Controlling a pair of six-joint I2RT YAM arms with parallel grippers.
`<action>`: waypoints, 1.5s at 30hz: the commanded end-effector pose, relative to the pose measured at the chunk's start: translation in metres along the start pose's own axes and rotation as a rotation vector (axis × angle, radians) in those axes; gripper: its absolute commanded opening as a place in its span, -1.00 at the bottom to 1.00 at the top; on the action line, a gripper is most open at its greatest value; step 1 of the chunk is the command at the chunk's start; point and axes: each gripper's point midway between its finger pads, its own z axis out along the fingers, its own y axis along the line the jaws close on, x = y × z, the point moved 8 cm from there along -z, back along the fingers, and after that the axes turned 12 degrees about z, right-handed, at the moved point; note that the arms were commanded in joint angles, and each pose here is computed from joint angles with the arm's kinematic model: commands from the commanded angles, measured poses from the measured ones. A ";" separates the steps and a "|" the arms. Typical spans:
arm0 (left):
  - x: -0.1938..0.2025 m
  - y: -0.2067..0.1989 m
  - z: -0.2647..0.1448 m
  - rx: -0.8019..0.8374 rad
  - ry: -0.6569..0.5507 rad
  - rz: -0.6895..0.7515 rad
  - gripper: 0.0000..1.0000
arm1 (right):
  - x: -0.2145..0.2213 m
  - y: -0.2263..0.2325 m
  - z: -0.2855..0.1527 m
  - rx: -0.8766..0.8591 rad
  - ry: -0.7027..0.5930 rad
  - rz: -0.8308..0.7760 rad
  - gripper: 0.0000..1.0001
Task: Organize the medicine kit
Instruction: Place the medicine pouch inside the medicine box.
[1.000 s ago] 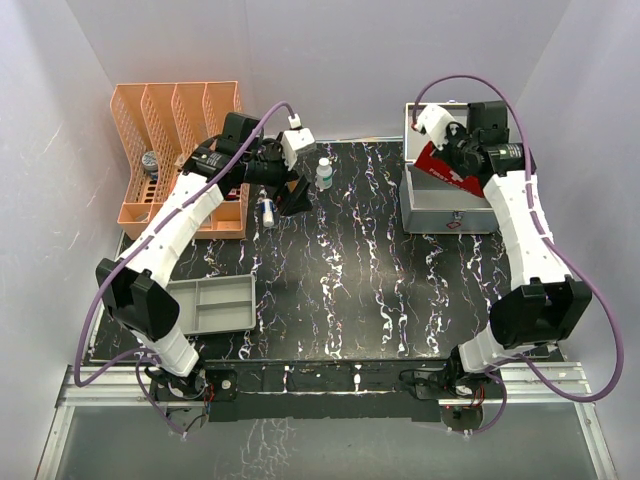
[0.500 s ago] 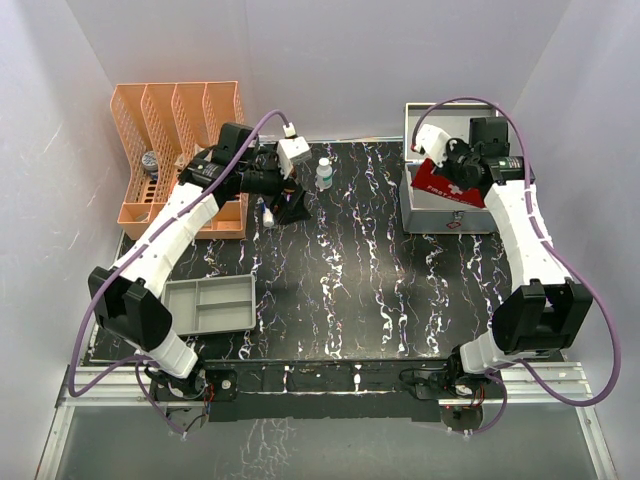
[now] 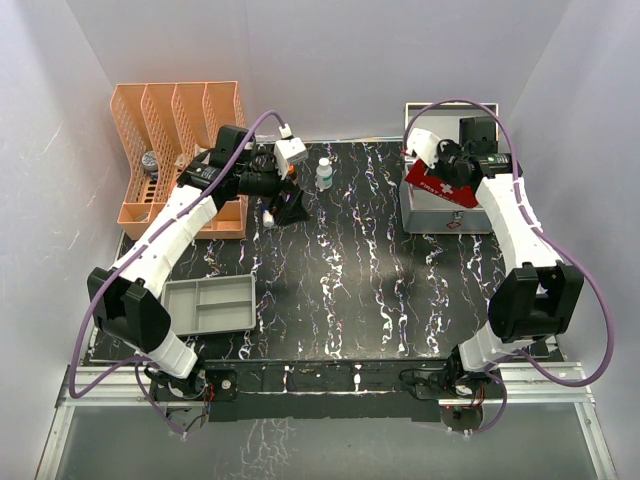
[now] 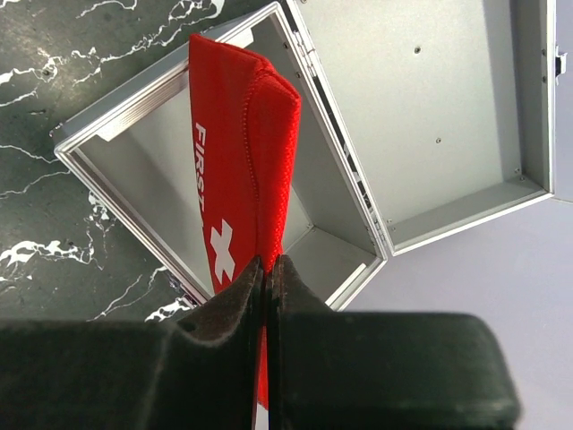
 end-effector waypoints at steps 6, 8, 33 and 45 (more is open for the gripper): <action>-0.006 -0.003 -0.017 -0.008 -0.061 0.011 0.97 | 0.016 -0.023 -0.014 0.091 0.035 -0.041 -1.00; -0.004 -0.003 -0.017 -0.002 -0.064 0.004 0.97 | 0.019 -0.020 -0.014 0.081 0.040 -0.043 -1.00; -0.004 0.004 -0.013 0.026 -0.078 -0.002 0.97 | 0.056 0.029 0.013 0.010 0.064 0.109 -0.59; -0.003 0.003 -0.014 0.022 -0.074 -0.021 0.97 | 0.059 0.017 0.023 0.137 0.054 0.181 -0.33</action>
